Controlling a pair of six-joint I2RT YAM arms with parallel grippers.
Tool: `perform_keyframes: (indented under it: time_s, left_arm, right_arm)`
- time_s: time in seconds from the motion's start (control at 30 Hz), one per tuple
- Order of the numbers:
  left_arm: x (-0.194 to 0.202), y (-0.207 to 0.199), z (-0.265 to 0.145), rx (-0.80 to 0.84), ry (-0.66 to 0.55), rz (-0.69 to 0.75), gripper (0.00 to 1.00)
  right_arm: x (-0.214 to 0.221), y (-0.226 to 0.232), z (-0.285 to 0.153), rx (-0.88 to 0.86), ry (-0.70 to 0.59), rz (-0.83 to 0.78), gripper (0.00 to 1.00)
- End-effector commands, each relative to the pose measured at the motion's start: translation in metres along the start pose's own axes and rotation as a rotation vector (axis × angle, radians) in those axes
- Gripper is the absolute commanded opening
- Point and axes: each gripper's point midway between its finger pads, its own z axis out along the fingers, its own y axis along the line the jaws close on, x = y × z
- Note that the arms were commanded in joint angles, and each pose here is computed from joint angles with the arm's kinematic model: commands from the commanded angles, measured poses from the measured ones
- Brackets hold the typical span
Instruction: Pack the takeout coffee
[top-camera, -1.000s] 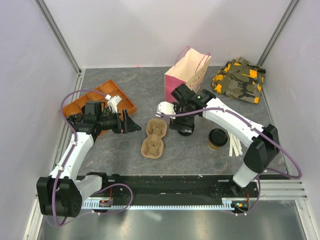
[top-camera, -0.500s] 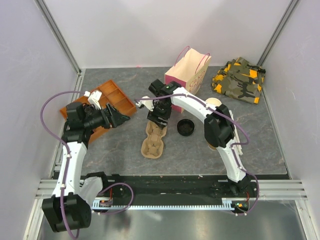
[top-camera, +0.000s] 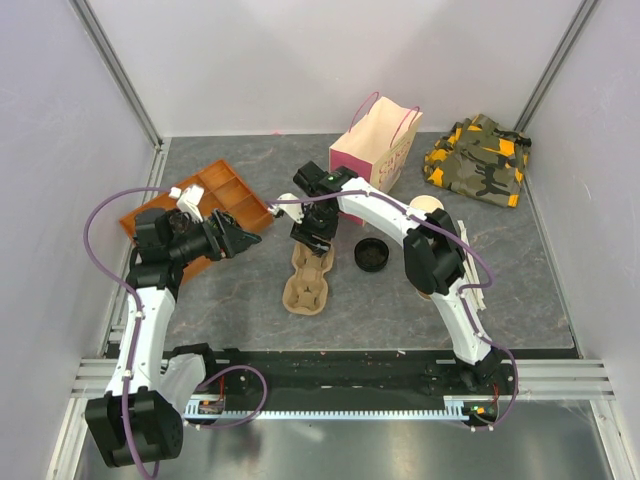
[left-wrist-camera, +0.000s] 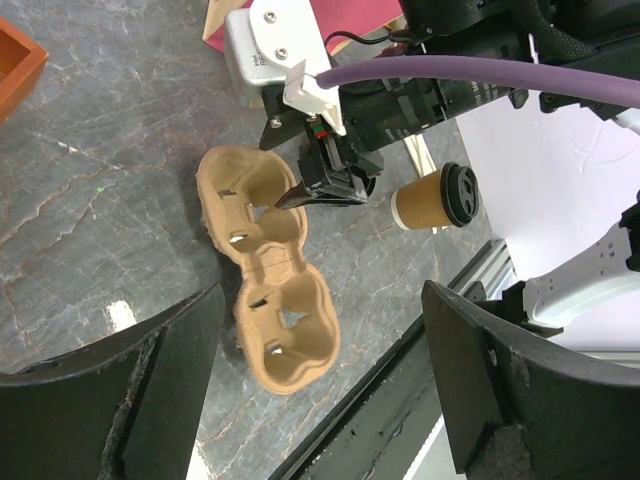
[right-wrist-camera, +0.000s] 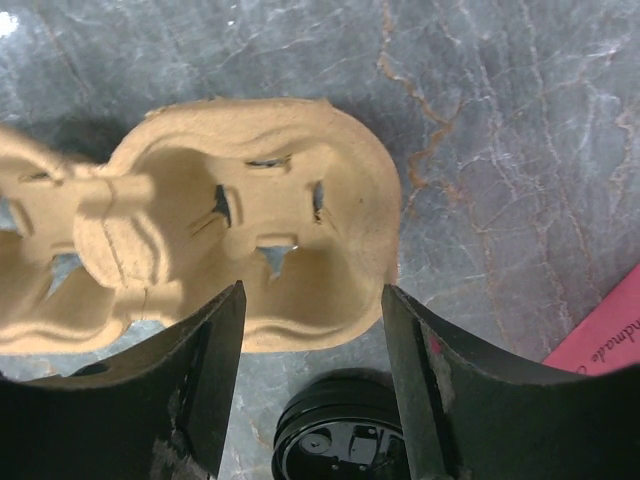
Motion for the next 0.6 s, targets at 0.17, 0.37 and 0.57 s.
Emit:
perform_keyframes:
  time_s: [0.17,0.37,0.57]
  left_arm:
    - [0.0,-0.006,-0.001,0.038,-0.018,0.004,0.86]
    - [-0.001,-0.011,-0.003,0.056,-0.019,0.034,0.85]
    - [0.003,-0.013,-0.005,0.078,0.013,0.108,0.85]
  right_arm:
    - [-0.014,-0.012,-0.007,0.06,-0.039,-0.015,0.63]
    - [-0.018,-0.024,-0.005,0.091,-0.048,-0.025,0.63]
    - [-0.032,-0.029,-0.018,0.111,-0.084,-0.054,0.63]
